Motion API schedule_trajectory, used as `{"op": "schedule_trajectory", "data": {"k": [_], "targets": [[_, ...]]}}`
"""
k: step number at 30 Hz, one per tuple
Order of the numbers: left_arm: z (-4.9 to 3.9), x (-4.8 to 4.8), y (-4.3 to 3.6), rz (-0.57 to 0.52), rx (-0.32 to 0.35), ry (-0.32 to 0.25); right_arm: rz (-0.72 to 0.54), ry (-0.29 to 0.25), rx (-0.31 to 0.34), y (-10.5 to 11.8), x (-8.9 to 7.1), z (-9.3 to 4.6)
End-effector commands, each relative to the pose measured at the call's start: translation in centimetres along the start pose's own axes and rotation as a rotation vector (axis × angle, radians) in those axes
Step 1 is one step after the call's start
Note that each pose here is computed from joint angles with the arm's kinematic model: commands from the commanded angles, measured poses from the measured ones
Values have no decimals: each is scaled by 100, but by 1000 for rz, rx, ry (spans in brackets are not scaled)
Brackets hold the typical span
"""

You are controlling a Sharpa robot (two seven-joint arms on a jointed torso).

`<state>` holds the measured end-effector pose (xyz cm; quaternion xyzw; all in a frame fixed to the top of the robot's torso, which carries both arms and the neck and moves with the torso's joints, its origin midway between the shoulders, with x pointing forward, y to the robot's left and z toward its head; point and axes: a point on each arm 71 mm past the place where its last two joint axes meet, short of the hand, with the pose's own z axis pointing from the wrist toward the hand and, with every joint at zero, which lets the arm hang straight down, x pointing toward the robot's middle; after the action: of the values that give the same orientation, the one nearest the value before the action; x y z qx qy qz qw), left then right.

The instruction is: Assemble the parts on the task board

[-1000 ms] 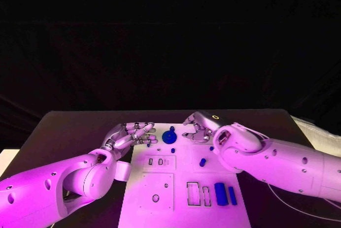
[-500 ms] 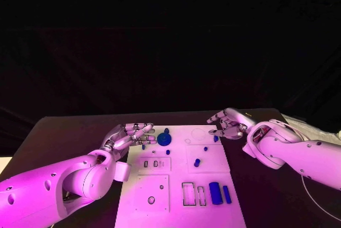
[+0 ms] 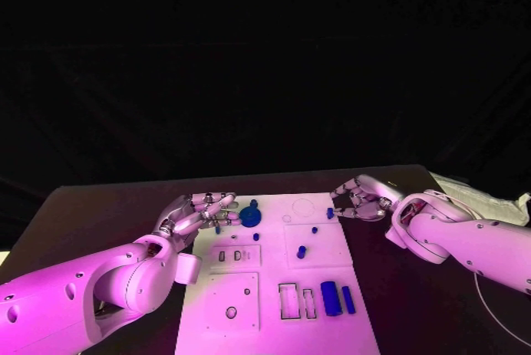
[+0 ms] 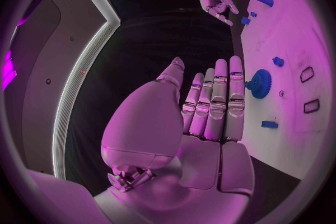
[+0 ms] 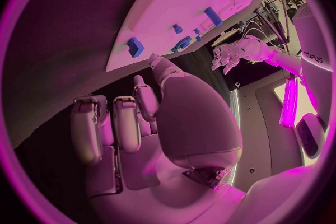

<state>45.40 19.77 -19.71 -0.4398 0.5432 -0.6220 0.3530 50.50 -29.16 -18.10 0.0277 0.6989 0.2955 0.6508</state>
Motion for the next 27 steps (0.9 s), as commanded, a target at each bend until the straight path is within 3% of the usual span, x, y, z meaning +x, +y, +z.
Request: {"op": "schedule_trajectory", "data": {"k": [1,27], "targets": [[4,30,0,-13,8,23,9,21,-15,-28,40,7],[6,30,17,-14,5,22,23,69,28,-119,276,118]]}}
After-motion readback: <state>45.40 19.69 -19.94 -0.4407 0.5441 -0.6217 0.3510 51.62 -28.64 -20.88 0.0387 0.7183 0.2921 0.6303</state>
